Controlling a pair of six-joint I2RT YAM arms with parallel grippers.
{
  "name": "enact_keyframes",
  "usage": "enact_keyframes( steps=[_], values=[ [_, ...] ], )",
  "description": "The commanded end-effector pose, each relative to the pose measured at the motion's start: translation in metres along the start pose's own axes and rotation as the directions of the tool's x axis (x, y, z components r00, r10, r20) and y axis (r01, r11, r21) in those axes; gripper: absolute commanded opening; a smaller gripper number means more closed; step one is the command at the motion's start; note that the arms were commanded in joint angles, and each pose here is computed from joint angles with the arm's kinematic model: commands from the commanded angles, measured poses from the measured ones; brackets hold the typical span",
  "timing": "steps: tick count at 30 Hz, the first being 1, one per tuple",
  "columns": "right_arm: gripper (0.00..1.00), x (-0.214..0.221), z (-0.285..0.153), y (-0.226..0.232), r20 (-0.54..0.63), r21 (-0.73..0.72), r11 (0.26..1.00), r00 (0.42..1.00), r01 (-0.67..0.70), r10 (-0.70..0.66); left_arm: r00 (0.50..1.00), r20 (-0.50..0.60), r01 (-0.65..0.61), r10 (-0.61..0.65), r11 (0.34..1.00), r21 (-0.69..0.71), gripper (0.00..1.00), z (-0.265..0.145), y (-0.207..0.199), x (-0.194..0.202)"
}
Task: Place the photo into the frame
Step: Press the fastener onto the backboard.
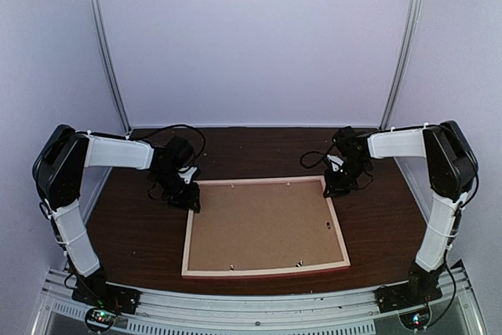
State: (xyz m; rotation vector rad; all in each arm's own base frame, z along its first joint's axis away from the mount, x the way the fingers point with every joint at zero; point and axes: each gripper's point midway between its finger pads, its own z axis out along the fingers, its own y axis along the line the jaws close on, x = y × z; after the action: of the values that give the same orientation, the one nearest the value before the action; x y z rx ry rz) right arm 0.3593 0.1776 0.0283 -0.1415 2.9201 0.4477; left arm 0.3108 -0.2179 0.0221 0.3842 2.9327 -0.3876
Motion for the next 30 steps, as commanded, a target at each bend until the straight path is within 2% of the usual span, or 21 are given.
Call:
enact_keyframes(
  steps=[1, 8, 14, 30],
  values=[
    [0.11, 0.021, 0.007, -0.008, -0.082, 0.021, 1.000, 0.997, 0.011, -0.009, 0.998, -0.055, 0.004, -0.004, 1.000, -0.001, 0.49, -0.004, 0.001, 0.014],
    [0.11, 0.019, 0.003, -0.007, -0.075, 0.024, 1.000, 0.997, 0.011, -0.009, 1.000, -0.004, -0.012, 0.012, 1.000, 0.025, 0.64, -0.019, -0.004, 0.009],
    [0.13, 0.016, 0.000, -0.006, -0.066, 0.026, 1.000, 0.998, 0.009, -0.007, 1.000, -0.030, -0.006, 0.007, 0.999, 0.041, 0.66, -0.017, -0.003, 0.028],
    [0.16, 0.014, -0.003, -0.006, -0.054, 0.030, 1.000, 0.999, 0.002, 0.000, 0.997, -0.076, 0.028, -0.023, 0.997, 0.070, 0.39, -0.001, -0.005, 0.042]
  ],
)
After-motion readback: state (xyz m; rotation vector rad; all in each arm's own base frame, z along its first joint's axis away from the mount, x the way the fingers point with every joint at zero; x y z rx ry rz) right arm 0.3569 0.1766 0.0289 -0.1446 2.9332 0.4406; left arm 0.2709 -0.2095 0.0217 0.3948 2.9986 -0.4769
